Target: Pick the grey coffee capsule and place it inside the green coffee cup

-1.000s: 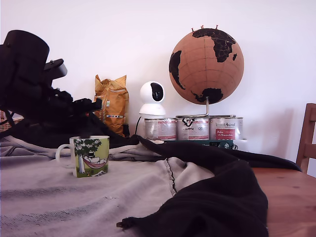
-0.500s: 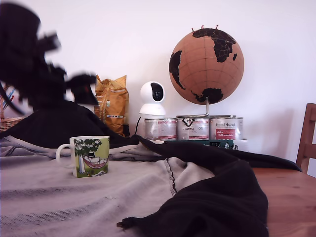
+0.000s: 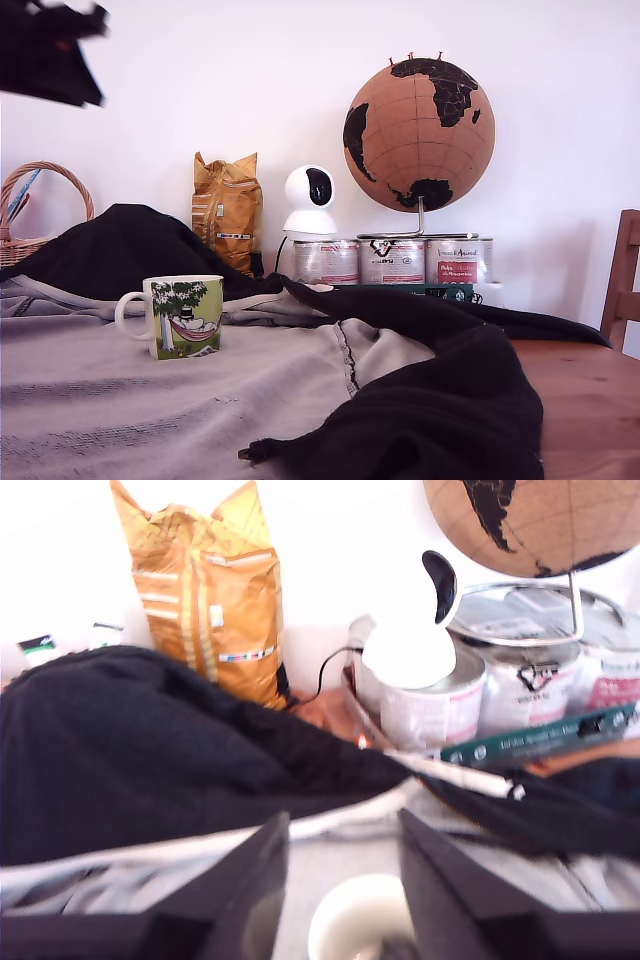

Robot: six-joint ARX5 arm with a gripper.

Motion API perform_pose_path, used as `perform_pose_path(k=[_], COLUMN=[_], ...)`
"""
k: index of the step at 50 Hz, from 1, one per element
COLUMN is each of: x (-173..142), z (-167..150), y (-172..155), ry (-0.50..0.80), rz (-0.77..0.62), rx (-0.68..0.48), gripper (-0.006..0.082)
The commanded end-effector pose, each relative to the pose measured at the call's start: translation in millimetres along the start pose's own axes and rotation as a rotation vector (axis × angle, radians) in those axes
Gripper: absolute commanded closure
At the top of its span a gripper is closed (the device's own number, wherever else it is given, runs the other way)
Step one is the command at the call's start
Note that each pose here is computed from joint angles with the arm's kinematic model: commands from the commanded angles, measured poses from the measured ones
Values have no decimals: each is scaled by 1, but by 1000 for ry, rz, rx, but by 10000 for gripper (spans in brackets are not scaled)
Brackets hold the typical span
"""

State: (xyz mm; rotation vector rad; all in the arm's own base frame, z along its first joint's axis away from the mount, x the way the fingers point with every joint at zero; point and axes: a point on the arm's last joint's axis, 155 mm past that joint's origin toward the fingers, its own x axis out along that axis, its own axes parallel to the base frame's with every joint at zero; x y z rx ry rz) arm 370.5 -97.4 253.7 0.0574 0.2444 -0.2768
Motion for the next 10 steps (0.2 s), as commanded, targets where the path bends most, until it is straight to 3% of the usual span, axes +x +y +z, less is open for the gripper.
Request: perform_pose_path(k=[1,10], x=[-8,-31], z=[-6,-9], y=[5,24], ry=[10,24], rz=[7,44], rx=[8,-5], gripper=[791,791])
